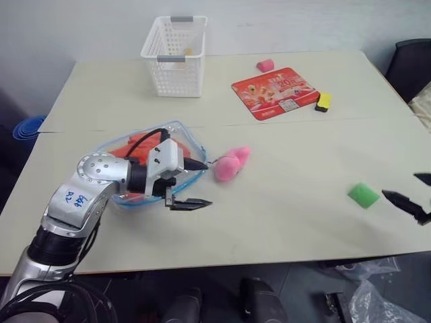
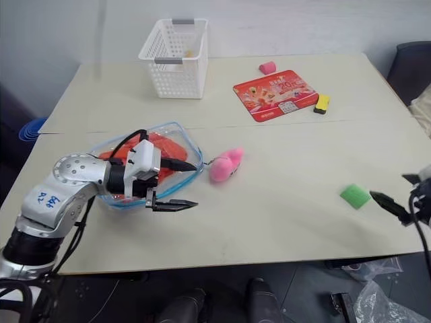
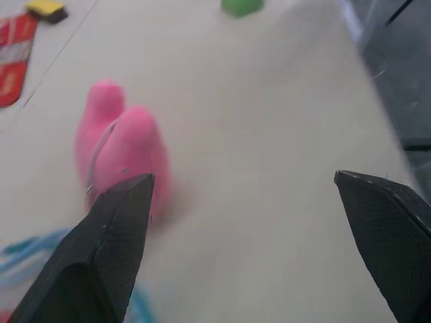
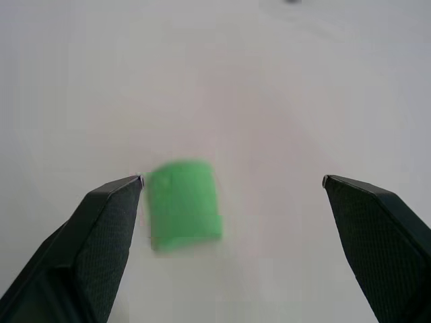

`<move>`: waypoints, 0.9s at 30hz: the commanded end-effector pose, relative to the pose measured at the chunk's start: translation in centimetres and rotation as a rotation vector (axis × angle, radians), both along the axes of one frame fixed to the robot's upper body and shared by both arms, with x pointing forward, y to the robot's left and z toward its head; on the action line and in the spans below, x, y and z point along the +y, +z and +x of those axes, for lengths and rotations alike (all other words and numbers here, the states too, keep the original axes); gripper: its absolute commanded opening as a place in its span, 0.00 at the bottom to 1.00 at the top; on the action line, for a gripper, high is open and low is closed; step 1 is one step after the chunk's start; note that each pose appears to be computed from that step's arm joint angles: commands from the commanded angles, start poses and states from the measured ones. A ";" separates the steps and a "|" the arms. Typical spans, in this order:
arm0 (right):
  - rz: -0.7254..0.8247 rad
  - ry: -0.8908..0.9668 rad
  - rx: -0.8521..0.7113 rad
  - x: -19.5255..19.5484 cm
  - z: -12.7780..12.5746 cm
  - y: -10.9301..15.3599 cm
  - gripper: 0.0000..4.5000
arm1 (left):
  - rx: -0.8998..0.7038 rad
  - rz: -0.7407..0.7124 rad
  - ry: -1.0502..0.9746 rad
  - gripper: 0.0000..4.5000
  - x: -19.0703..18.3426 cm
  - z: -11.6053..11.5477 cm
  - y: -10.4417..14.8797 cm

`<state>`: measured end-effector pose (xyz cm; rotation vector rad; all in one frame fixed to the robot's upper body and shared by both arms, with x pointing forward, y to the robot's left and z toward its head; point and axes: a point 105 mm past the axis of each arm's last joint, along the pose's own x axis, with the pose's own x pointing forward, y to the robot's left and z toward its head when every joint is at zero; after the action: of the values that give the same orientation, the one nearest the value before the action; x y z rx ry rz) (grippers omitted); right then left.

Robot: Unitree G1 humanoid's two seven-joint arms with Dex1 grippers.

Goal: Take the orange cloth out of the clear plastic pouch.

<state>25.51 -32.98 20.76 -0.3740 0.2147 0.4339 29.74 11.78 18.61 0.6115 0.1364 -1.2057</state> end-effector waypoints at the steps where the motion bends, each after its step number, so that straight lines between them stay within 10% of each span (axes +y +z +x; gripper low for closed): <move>1: 0.048 0.448 0.011 9.5 -1.2 2.4 1.00 | -0.162 0.255 0.176 1.00 3.6 1.2 -1.3; 8: 0.044 0.862 0.049 18.2 -3.2 2.5 1.00 | -0.244 0.435 0.392 1.00 10.1 0.2 -0.5; 19: 0.086 0.956 0.003 20.5 -1.5 3.3 1.00 | -0.253 0.451 0.409 1.00 11.6 -0.7 -0.6; 27: 0.076 0.960 0.000 20.6 -1.5 3.1 1.00 | -0.209 0.472 0.398 0.53 12.2 -0.6 -2.0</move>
<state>24.46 -12.66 23.16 -0.3637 0.0426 1.3657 29.11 23.83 16.38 1.0521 0.3590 -0.7235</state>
